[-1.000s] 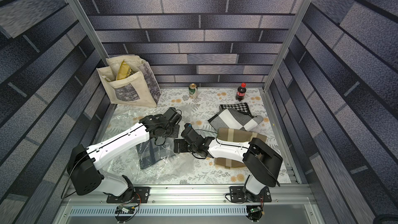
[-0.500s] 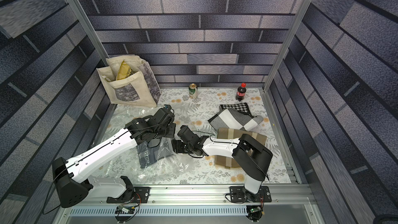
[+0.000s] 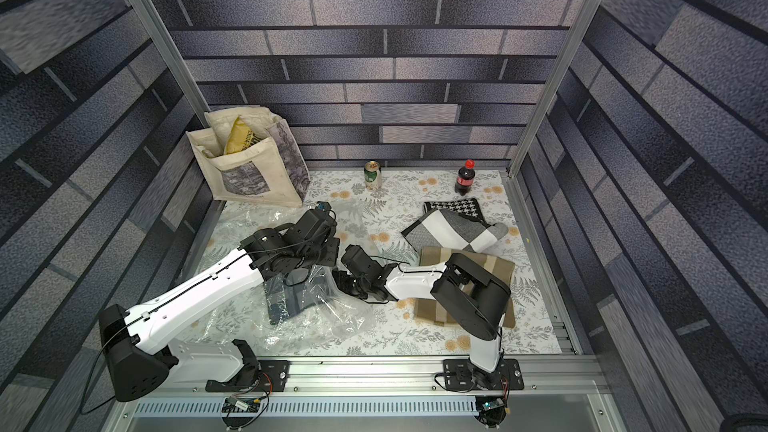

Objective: Take the scarf out of the vacuum bag
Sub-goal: Take out the scarf from the vacuum bag.

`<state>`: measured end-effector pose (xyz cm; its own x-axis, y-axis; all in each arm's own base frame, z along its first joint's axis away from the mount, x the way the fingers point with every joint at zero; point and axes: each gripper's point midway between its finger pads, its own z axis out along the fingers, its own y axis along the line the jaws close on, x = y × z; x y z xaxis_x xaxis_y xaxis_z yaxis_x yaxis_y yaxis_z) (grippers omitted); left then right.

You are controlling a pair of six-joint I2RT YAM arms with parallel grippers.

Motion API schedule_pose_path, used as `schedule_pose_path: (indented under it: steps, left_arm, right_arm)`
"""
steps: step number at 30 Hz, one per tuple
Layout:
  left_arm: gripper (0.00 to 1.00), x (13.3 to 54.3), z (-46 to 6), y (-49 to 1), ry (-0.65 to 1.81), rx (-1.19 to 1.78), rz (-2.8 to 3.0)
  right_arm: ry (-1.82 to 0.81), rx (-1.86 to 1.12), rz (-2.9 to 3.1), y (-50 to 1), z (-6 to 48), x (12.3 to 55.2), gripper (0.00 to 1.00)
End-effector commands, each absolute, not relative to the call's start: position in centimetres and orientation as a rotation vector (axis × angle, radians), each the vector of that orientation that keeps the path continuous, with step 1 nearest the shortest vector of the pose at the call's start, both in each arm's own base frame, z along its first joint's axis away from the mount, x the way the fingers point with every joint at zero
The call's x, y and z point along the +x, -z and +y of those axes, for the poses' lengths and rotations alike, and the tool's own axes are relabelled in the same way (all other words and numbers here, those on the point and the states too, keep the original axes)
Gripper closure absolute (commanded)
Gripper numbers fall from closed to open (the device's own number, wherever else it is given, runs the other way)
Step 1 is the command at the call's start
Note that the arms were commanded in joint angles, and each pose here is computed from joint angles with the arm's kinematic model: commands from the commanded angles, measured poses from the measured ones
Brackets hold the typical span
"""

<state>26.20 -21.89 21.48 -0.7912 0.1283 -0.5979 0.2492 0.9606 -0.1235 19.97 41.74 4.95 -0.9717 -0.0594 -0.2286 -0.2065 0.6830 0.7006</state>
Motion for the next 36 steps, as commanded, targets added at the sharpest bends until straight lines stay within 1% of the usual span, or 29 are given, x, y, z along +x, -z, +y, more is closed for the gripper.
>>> schedule_pose_path:
  steps: [1,5,12,16,18,20,24,26,30,31,34,35,36]
  left_arm:
    - [1.00,26.5,-22.2,-21.3,0.254,0.261,2.473]
    - [1.00,26.4,-22.2,-21.0,0.252,0.261,2.477]
    - [1.00,26.1,-22.0,-20.6,0.247,0.261,2.479]
    - [1.00,25.9,-21.7,-20.3,0.242,0.256,2.482]
    - [1.00,25.8,-21.6,-20.2,0.238,0.256,2.486]
    - [1.00,25.8,-21.5,-20.1,0.238,0.256,2.487]
    - [1.00,25.7,-21.3,-20.3,0.228,0.252,2.482]
    - [1.00,25.8,-21.2,-20.3,0.227,0.252,2.479]
    - [1.00,25.9,-21.3,-20.1,0.226,0.255,2.483]
    - [1.00,25.9,-21.4,-20.2,0.228,0.254,2.482]
    - [1.00,26.0,-21.5,-20.2,0.234,0.252,2.479]
    - [1.00,26.0,-21.5,-20.2,0.234,0.251,2.479]
    - [1.00,26.0,-21.5,-20.3,0.236,0.248,2.477]
  right_arm:
    - [-1.173,-0.164,2.757,-3.0,41.5,19.6,0.09]
    - [-1.203,-0.148,2.768,-2.5,41.8,19.4,0.09]
    - [-1.395,-0.098,2.704,-2.9,43.6,19.4,0.11]
    - [-1.491,-0.051,2.667,-3.1,44.3,19.7,0.14]
    - [-1.525,-0.024,2.662,-2.9,44.5,19.7,0.18]
    - [-1.560,0.012,2.648,-3.2,44.7,20.0,0.18]
    - [-1.517,0.080,2.649,-3.3,43.9,20.6,0.24]
    - [-1.470,0.078,2.643,-4.0,43.2,20.8,0.29]
    - [-1.389,0.042,2.658,-5.2,42.5,21.0,0.47]
    - [-1.370,0.035,2.668,-5.3,42.4,21.0,0.53]
    - [-1.363,0.023,2.686,-5.3,42.4,20.9,0.63]
    - [-1.364,0.025,2.691,-5.2,42.4,21.0,0.69]
    - [-1.364,0.026,2.700,-4.9,42.5,20.9,0.73]
